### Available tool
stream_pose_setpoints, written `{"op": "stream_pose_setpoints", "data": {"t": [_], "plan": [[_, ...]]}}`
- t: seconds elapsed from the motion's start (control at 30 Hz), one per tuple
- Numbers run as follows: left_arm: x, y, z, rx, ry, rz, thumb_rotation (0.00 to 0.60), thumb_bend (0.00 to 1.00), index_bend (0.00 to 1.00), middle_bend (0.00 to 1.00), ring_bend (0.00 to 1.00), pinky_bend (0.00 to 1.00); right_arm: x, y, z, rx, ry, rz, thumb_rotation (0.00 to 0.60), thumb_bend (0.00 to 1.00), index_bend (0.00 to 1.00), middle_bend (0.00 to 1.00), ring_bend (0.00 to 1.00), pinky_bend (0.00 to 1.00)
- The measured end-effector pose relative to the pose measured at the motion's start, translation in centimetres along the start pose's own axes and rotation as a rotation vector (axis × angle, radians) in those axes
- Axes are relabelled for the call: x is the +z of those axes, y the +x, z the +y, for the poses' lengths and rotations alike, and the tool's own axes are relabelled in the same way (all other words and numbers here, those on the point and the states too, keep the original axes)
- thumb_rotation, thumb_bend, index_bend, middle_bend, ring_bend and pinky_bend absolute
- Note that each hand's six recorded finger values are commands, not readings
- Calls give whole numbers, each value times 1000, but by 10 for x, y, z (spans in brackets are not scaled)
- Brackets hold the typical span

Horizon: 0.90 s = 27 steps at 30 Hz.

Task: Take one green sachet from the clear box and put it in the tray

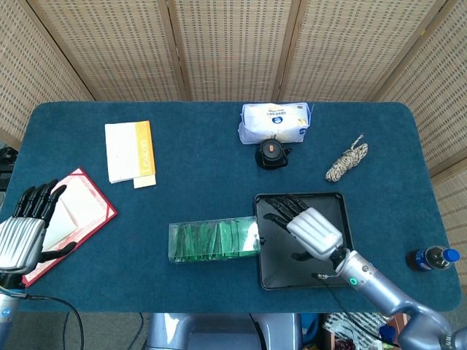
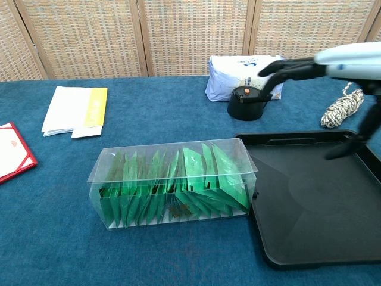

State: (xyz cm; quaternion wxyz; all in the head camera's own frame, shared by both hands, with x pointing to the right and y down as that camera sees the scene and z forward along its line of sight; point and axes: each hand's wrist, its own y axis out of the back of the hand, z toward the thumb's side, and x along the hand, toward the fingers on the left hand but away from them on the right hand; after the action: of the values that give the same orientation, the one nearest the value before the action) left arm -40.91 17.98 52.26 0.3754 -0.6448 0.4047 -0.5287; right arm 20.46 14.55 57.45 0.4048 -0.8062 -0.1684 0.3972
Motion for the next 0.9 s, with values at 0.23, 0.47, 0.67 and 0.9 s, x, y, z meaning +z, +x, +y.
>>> {"op": "stream_pose_setpoints", "data": {"t": [0.23,0.47,0.67,0.9], "plan": [[-3,1,1,-11,-14,1,600,60,0,0,0,0,41,-57,-8,28,31,13,600,89,230,0,0,0],[-5,4,3,-18,-26,-1,600,60,0,0,0,0,88,-90,-30,87,62,49,600,94,258,0,0,0],[-6,4,4,-19,-37,-3,600,60,0,0,0,0,112,-102,-38,92,80,66,600,120,258,0,0,0],[-7,4,6,-16,-48,-4,600,59,0,0,0,0,115,-110,-38,83,95,57,600,183,270,0,0,0]]}}
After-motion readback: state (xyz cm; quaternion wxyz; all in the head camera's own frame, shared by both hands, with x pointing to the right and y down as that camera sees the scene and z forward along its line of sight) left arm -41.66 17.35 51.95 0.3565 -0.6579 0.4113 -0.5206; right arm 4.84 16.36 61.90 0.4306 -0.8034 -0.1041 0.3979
